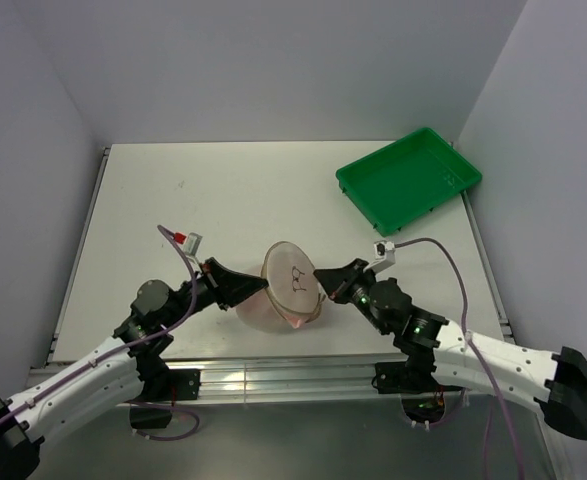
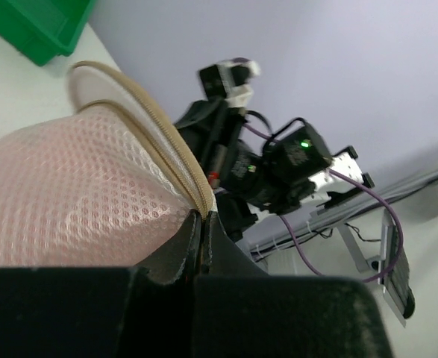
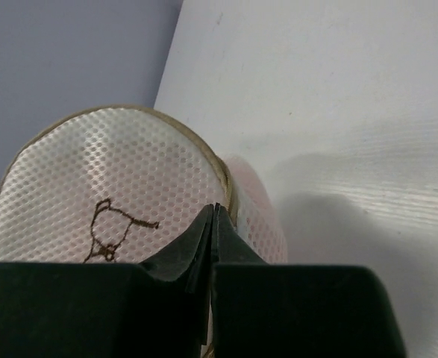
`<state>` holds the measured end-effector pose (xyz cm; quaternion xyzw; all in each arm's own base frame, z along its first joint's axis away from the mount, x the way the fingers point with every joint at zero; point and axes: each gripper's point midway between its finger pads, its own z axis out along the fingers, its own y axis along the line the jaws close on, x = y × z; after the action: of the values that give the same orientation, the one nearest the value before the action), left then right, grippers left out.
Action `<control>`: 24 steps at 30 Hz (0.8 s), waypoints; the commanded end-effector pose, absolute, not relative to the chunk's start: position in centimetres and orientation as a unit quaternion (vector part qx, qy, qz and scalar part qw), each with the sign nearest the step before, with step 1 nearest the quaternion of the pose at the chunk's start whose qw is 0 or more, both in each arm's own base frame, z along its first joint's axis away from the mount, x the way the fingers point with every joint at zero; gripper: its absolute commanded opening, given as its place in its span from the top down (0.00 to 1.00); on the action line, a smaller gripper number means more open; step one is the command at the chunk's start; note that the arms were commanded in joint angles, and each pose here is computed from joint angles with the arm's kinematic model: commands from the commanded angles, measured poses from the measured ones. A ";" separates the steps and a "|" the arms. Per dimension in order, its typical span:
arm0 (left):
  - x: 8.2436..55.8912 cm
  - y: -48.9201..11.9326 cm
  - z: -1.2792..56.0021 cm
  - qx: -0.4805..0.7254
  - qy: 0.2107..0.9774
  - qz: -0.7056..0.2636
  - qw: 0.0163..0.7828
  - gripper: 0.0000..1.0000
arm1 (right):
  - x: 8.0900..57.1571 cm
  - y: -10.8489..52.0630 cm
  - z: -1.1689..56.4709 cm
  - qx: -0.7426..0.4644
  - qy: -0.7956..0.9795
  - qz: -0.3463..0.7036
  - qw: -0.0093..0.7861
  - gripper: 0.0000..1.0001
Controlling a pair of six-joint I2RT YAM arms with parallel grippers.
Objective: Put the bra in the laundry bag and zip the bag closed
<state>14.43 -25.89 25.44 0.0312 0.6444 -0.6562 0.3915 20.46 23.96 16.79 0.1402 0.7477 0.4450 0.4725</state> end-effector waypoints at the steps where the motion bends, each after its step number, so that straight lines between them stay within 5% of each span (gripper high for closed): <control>1: 16.0 -25.9 25.2 0.014 0.659 -0.632 0.408 1.00 | 19.9 21.9 18.1 0.122 0.760 0.398 0.498 1.00; 5: 17.4 -26.2 23.1 0.001 0.685 -0.601 0.412 1.00 | 17.7 18.6 18.7 0.089 0.801 0.335 0.488 1.00; 10: 20.4 -27.1 19.6 -0.015 0.739 -0.536 0.408 1.00 | 15.7 19.3 24.0 0.057 0.794 0.384 0.467 1.00; 14: 22.5 -28.0 18.6 -0.013 0.754 -0.525 0.395 1.00 | 16.6 22.4 19.0 0.027 0.840 0.333 0.427 1.00; 19: 21.7 -28.2 23.8 0.019 0.736 -0.530 0.422 1.00 | 17.1 19.6 29.5 0.045 0.774 0.364 0.516 1.00; 24: 23.6 -26.4 15.9 -0.019 0.790 -0.480 0.381 1.00 | 16.6 23.2 16.2 0.001 0.868 0.284 0.407 1.00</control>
<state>23.02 -26.72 18.87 -0.0192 0.7712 -0.4933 0.4020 17.03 22.15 23.47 0.0310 0.8101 0.3547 0.4658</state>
